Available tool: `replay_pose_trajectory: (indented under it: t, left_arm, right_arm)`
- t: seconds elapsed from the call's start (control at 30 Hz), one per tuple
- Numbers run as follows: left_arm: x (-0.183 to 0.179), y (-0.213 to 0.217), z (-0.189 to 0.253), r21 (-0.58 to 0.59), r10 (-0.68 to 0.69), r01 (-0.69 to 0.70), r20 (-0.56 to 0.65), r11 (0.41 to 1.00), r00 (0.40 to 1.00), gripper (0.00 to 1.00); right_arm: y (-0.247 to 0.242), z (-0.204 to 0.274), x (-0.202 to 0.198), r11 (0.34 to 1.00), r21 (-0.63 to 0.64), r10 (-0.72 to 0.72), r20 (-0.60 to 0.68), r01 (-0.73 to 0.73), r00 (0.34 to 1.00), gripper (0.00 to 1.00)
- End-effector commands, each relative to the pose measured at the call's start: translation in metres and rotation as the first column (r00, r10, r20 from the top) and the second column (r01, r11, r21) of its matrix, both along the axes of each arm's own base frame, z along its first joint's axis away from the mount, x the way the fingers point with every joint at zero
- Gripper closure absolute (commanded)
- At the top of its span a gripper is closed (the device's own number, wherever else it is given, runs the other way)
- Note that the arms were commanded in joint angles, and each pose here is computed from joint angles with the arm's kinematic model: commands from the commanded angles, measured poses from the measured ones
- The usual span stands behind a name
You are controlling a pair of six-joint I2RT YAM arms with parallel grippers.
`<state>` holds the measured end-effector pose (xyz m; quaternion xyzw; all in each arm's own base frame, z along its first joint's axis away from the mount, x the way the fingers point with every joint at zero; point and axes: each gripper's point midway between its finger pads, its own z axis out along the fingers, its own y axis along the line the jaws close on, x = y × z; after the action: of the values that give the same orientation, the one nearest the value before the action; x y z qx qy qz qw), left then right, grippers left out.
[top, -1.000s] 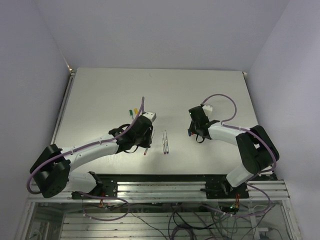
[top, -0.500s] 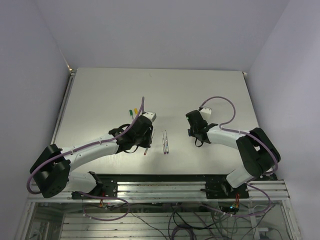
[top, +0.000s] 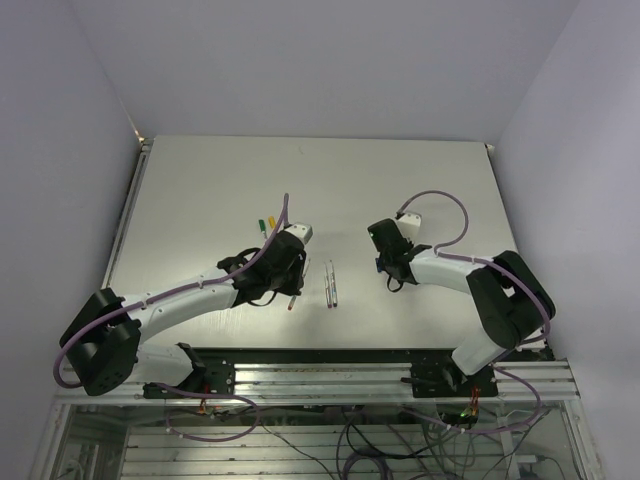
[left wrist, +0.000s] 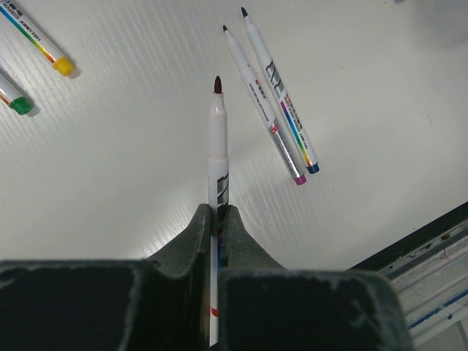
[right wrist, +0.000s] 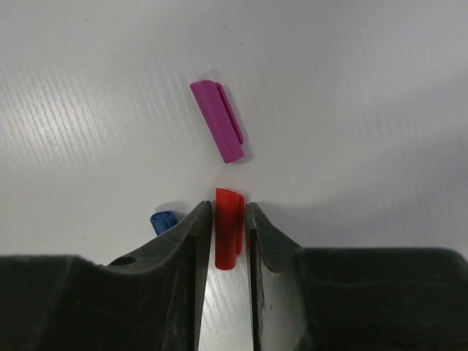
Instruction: Insert the pens into the pen caps
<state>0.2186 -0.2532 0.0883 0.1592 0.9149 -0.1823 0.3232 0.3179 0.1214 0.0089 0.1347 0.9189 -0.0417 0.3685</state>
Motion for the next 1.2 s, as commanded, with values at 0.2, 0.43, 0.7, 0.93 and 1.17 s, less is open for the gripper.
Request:
replay_pose_trajectory:
  t: [0.2, 0.43, 0.7, 0.93, 1.17]
  left_arm:
    - [0.002, -0.007, 0.001, -0.016, -0.023, 0.023, 0.006, 1.0, 1.0, 0.93]
    - [0.004, -0.011, 0.005, -0.031, -0.03, 0.031, 0.018, 0.999, 0.999, 0.93]
    - [0.01, -0.019, 0.023, -0.094, -0.034, 0.041, 0.072, 0.995, 0.997, 0.93]
    - [0.007, -0.042, 0.049, -0.244, -0.093, 0.127, 0.147, 0.961, 0.985, 0.93]
    - [0.003, -0.07, 0.085, -0.406, -0.146, 0.237, 0.243, 0.882, 0.959, 0.93]
  right_arm:
    - [-0.009, -0.046, -0.048, 0.998, -0.03, 0.041, -0.222, -0.049, 0.974, 1.0]
    - [-0.003, -0.013, -0.035, 0.997, 0.013, 0.081, -0.122, -0.08, 0.989, 1.0]
    - [0.011, 0.078, -0.004, 0.986, 0.103, 0.112, 0.18, -0.132, 0.977, 1.0]
    - [0.034, 0.139, 0.001, 0.929, 0.251, 0.137, 0.446, -0.271, 0.885, 1.0]
    - [0.06, 0.197, -0.003, 0.819, 0.324, 0.14, 0.687, -0.474, 0.713, 1.0]
